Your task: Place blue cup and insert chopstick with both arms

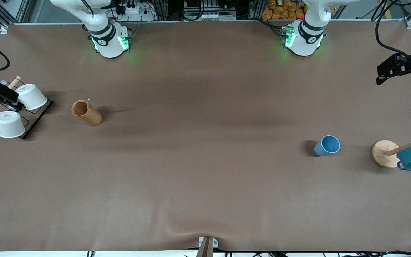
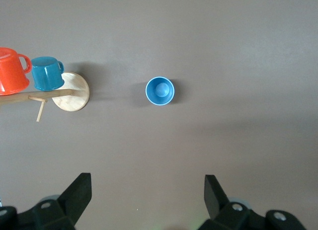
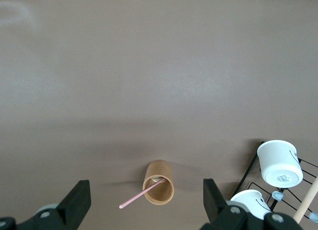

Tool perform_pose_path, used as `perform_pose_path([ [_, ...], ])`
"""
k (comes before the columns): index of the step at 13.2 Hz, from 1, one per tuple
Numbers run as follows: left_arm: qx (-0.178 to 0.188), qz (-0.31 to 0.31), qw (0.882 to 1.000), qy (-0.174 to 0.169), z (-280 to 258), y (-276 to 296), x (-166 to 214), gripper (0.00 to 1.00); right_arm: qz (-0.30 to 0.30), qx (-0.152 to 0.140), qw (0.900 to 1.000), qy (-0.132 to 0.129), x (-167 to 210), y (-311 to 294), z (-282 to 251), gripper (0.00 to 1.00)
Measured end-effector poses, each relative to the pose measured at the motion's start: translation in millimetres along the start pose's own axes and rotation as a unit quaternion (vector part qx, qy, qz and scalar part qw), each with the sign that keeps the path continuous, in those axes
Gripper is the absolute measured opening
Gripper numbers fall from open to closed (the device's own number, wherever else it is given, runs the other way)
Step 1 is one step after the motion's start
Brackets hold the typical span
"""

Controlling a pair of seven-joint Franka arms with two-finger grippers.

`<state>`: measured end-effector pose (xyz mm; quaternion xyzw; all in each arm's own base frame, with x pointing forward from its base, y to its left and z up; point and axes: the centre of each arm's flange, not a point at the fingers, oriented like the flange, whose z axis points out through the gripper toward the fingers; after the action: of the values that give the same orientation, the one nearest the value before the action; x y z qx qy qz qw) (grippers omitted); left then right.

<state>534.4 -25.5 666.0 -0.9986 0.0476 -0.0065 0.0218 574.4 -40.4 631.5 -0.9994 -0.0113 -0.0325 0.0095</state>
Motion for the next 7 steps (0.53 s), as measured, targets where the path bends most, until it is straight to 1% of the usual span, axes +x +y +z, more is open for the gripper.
perform_pose_path([
  [4,0.0,0.012,1.0,0.0,-0.3,0.4,0.0,1.0,0.0,0.0,1.0,-0.001,-0.1,-0.1,0.5,1.0],
  [5,0.0,0.017,1.0,0.0,-0.2,0.4,0.1,1.0,0.0,0.0,1.0,-0.007,-0.6,-0.6,3.4,1.0],
  [7,0.0,0.02,1.0,-0.002,2.2,1.9,1.5,1.0,-0.003,0.004,0.999,-0.049,-2.3,-4.6,24.6,1.0],
])
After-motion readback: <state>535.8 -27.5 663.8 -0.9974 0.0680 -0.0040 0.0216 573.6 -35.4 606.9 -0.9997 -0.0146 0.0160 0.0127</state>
